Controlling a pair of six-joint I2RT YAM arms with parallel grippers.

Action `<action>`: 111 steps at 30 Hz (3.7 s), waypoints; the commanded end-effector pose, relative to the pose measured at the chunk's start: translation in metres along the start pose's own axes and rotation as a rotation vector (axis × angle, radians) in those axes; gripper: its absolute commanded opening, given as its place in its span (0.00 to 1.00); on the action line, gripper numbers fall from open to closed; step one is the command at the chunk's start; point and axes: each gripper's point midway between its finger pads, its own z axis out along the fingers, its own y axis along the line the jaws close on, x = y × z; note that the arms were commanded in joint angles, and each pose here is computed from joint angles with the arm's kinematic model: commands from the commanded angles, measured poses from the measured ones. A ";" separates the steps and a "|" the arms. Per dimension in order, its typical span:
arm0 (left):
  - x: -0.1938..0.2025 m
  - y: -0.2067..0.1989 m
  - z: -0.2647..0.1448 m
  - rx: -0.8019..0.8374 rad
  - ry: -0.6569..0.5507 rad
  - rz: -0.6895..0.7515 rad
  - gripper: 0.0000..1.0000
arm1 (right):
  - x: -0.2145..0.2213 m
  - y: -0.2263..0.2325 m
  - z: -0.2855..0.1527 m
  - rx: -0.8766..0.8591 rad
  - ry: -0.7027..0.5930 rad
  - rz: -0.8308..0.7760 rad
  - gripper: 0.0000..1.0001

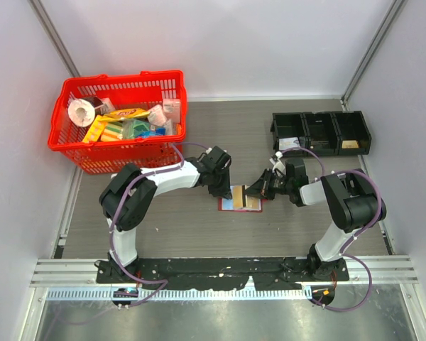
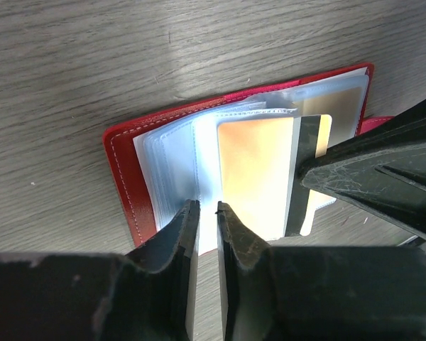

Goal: Take the credit cards out of the card holder
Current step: Remove the credit card from the card holder, then place the credit card in the storage box.

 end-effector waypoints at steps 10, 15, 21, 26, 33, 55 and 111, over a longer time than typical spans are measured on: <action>-0.013 -0.023 -0.017 0.104 -0.057 0.043 0.10 | -0.003 0.006 -0.001 -0.034 -0.009 -0.020 0.04; -0.013 -0.030 -0.014 0.139 -0.048 0.048 0.10 | -0.001 0.005 -0.001 -0.033 -0.006 -0.017 0.04; -0.005 -0.017 0.001 0.090 -0.013 0.038 0.09 | 0.000 0.005 -0.001 -0.033 -0.004 -0.016 0.04; 0.011 0.008 0.013 -0.004 0.048 0.010 0.03 | 0.000 0.006 -0.003 -0.032 -0.009 -0.013 0.15; 0.017 0.021 0.014 -0.058 0.062 0.005 0.00 | 0.003 0.009 -0.006 -0.040 -0.008 -0.019 0.18; -0.002 0.014 -0.004 -0.052 -0.036 0.043 0.05 | -0.028 0.020 -0.058 0.118 -0.164 -0.021 0.01; 0.000 -0.150 -0.141 0.017 -1.026 1.216 0.25 | -0.035 0.150 -0.116 0.230 -0.441 0.128 0.01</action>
